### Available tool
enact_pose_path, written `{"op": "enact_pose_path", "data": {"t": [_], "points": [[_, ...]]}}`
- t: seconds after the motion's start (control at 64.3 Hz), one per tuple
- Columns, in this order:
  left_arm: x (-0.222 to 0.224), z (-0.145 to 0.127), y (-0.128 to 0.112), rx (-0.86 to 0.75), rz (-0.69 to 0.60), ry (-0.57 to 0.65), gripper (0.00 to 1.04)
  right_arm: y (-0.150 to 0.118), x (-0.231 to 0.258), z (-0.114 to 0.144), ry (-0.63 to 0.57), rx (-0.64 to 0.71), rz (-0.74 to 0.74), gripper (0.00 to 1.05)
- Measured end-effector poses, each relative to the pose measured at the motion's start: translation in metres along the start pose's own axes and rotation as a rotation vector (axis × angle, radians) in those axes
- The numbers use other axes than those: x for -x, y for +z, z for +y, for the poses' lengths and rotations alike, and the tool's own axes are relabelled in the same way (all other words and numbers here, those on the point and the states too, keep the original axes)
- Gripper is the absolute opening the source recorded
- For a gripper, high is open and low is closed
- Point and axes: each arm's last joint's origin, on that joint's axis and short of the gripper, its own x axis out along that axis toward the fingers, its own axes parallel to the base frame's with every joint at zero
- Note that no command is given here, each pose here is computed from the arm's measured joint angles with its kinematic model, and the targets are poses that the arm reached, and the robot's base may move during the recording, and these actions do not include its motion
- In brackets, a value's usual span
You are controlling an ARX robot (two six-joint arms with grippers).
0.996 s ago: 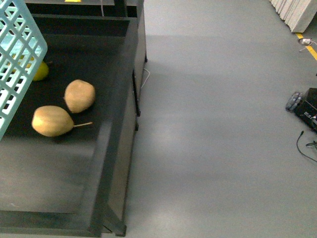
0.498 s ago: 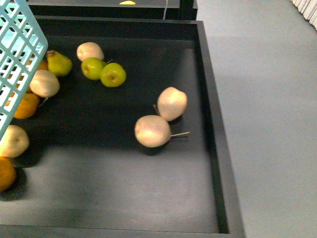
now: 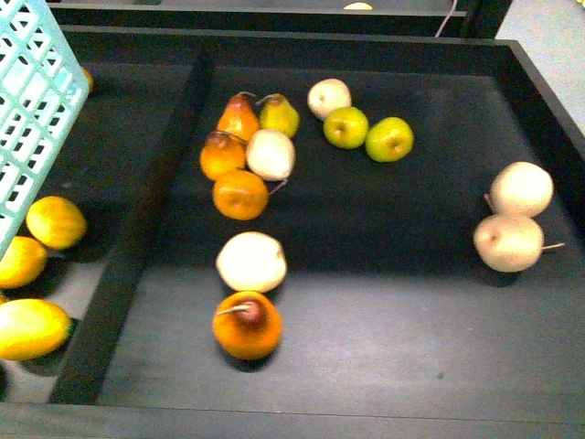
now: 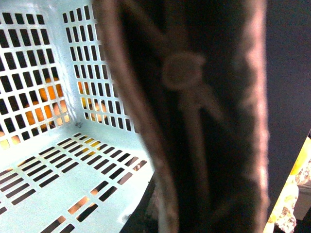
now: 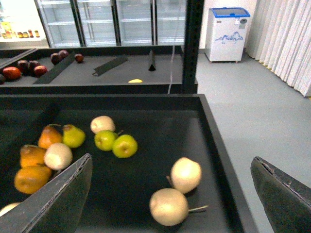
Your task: Pick lemon and mango into basket
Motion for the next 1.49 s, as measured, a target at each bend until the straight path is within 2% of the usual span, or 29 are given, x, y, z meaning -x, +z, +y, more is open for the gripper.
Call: {"op": "enact_pose_path", "data": {"t": [1.494], "points": [[0.0003, -0.0006, 0.0000, -0.001, -0.002, -0.001, 0.05, 0.0000, 0.0000, 0.0000, 0.000, 0.000, 0.000, 0.96]]}}
